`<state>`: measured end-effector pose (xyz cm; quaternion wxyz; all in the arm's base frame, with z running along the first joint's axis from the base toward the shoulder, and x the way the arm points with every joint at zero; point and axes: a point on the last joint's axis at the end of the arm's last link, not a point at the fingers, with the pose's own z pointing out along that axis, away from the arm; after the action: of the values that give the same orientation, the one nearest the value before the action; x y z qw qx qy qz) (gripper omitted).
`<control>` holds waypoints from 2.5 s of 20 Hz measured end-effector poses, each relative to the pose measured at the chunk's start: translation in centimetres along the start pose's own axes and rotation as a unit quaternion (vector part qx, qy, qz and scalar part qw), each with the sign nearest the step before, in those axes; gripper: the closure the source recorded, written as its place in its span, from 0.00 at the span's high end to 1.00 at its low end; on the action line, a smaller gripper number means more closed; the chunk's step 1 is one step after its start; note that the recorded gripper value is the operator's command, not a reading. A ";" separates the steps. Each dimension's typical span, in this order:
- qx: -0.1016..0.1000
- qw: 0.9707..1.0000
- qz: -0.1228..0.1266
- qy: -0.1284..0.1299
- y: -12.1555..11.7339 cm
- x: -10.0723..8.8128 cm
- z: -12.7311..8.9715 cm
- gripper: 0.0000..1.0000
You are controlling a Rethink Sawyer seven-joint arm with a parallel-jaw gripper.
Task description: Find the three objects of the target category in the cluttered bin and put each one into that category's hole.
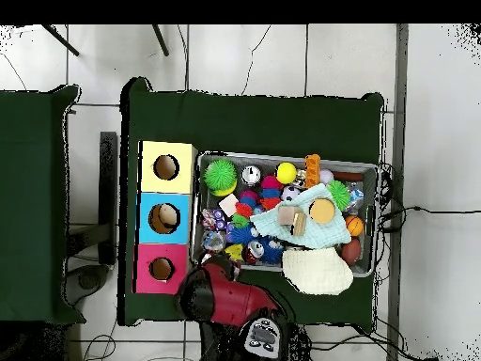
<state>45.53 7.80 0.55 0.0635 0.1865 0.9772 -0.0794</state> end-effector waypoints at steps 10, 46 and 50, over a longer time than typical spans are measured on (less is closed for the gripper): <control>-0.005 1.000 -0.003 0.027 1.0 0.0 -1.8 0.00; -0.005 0.999 -0.002 0.040 3.0 1.2 -0.5 0.00; -0.007 0.999 0.000 0.041 3.1 1.2 -0.5 1.00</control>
<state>45.55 11.17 0.45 0.0246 0.1889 0.9795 -0.0651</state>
